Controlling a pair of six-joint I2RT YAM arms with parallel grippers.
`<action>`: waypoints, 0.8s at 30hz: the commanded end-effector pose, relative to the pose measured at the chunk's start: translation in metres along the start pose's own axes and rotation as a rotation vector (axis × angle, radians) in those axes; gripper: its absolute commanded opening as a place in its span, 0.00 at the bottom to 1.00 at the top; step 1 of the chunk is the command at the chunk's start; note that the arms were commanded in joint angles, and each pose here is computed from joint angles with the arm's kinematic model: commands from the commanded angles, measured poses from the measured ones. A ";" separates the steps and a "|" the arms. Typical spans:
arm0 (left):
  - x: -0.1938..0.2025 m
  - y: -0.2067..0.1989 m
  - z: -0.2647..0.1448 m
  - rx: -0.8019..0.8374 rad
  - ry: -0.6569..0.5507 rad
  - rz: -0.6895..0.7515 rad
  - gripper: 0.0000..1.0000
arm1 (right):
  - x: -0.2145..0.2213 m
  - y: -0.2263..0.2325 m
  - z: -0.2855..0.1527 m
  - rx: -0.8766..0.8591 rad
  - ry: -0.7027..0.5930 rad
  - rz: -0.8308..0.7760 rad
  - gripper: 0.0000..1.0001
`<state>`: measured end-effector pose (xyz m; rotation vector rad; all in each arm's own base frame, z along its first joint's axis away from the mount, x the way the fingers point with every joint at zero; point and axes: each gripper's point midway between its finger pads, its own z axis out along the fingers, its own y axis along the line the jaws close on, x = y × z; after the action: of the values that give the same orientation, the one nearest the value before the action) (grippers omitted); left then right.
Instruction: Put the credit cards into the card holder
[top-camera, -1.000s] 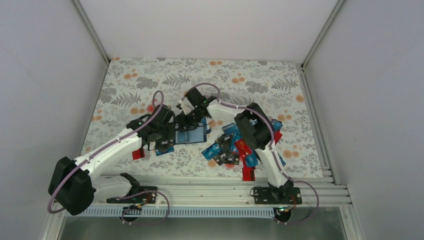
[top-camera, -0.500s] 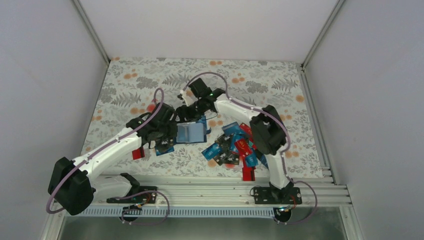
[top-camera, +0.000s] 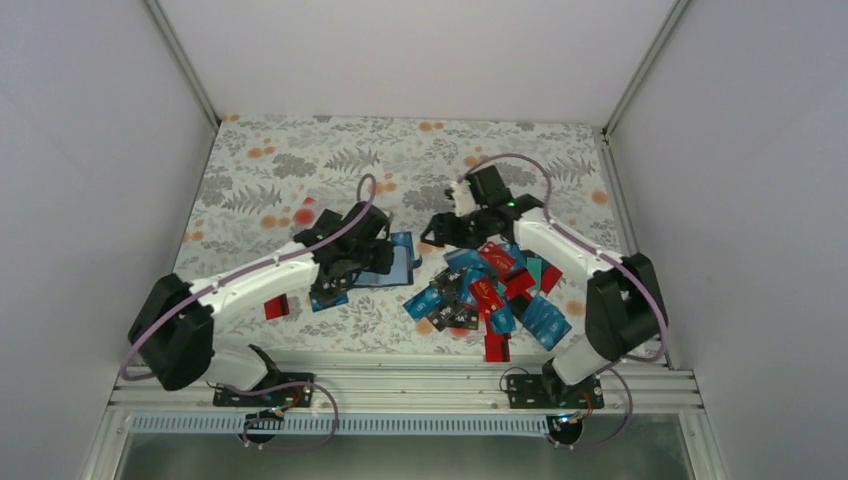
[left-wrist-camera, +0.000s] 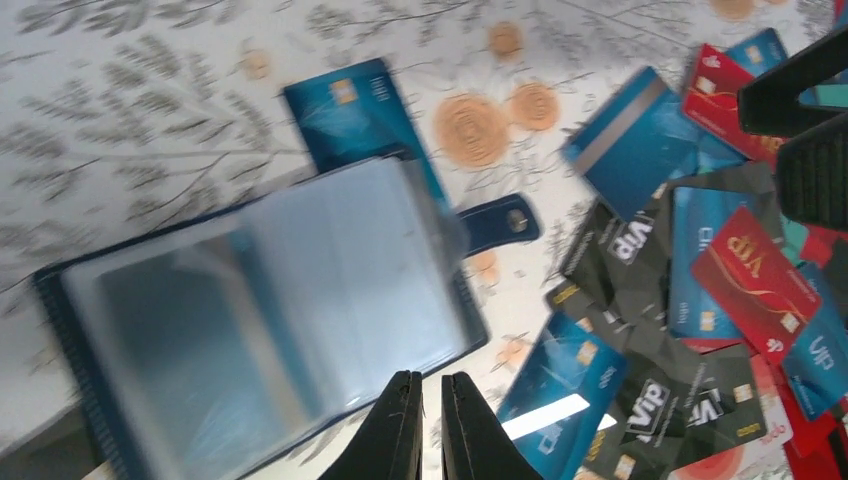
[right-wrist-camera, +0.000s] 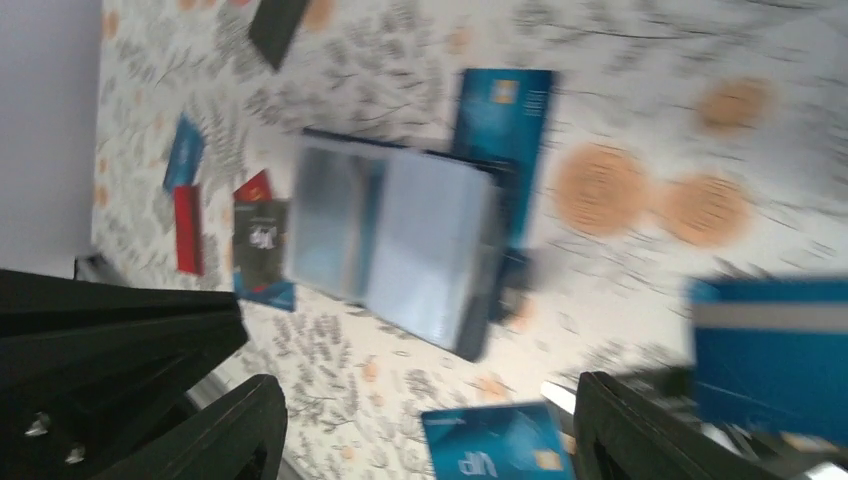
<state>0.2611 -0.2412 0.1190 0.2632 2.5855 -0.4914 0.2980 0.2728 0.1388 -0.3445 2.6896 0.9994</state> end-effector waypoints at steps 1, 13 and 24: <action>-0.020 -0.042 0.014 0.112 -0.021 0.073 0.07 | 0.005 -0.052 -0.033 0.126 -0.099 0.131 0.73; 0.025 -0.146 0.082 0.287 0.192 0.224 0.03 | 0.079 -0.162 -0.084 0.424 -0.194 0.472 0.73; 0.079 -0.201 0.113 0.402 0.357 0.284 0.02 | 0.132 -0.177 -0.081 0.490 -0.150 0.643 0.74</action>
<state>0.1966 -0.4454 0.0443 0.8792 2.6968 -0.8260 0.2364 0.0807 0.0611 0.5893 2.7931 0.4749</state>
